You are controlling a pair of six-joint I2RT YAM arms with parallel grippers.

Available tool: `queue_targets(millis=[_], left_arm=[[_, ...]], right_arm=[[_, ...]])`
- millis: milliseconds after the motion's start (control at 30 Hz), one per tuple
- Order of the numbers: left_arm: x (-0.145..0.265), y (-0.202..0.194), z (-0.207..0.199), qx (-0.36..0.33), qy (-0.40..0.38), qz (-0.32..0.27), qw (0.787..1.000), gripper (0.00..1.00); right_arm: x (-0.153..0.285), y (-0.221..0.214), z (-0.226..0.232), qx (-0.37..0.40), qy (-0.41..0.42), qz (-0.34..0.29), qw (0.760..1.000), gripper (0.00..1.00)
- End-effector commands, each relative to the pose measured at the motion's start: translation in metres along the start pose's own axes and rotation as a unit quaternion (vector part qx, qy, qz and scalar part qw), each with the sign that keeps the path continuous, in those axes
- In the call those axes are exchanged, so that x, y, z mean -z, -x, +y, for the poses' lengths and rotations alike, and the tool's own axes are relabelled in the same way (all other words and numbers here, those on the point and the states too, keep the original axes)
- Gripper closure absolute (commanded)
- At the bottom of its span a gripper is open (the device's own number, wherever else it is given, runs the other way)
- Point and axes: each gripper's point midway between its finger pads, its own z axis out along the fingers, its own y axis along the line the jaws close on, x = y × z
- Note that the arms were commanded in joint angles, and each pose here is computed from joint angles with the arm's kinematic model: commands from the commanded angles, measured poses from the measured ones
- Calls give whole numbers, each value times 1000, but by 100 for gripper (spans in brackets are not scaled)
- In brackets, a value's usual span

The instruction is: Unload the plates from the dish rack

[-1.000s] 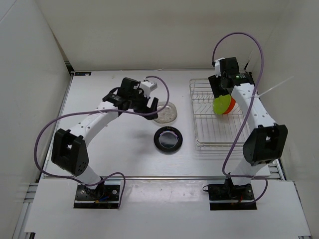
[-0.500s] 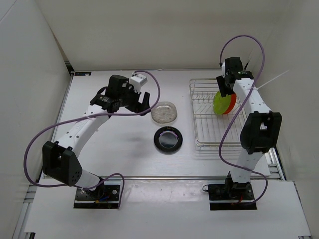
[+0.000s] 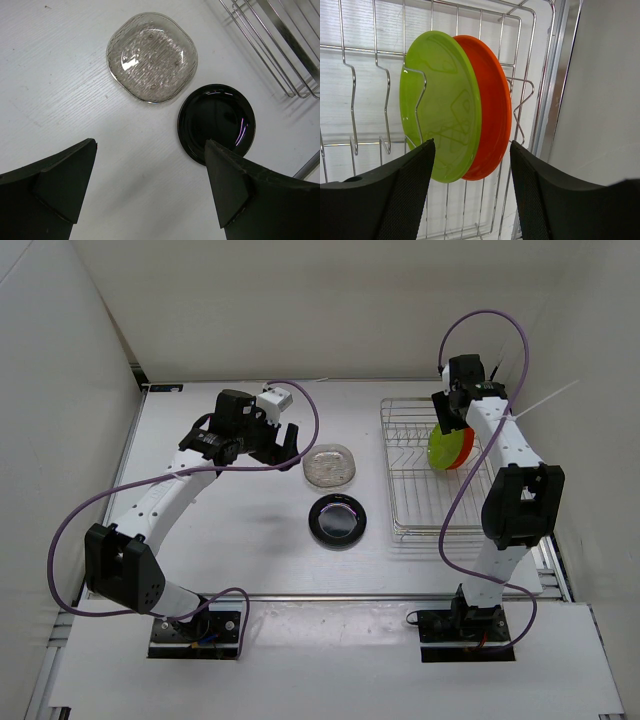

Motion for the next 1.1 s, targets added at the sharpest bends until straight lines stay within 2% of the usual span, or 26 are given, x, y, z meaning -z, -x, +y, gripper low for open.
queue_targets(millis=[0,600,667,767,800,1067], left_arm=[[9,10,-2,-6,2,-21,1000,0],[17,13,1,-2,5,-36,999,0],[17,14,-1,-2,1,-36,999,0],[17,10,3,2,4,-33,999,0],[17,10,3,2,4,-33,999,0],[18,14,-1,0,-6,-38,999,0]], right_arm=[[8,19,-4,-14,-6,-31,999,35],[-9,9,6,-1,1,1,1000,53],[-9,9,6,-1,1,1,1000,60],[-9,9,6,-1,1,1,1000,64],[-9,9,5,-1,-4,2,1000,70],[-4,13,0,-13,-16,-4,1000,83]])
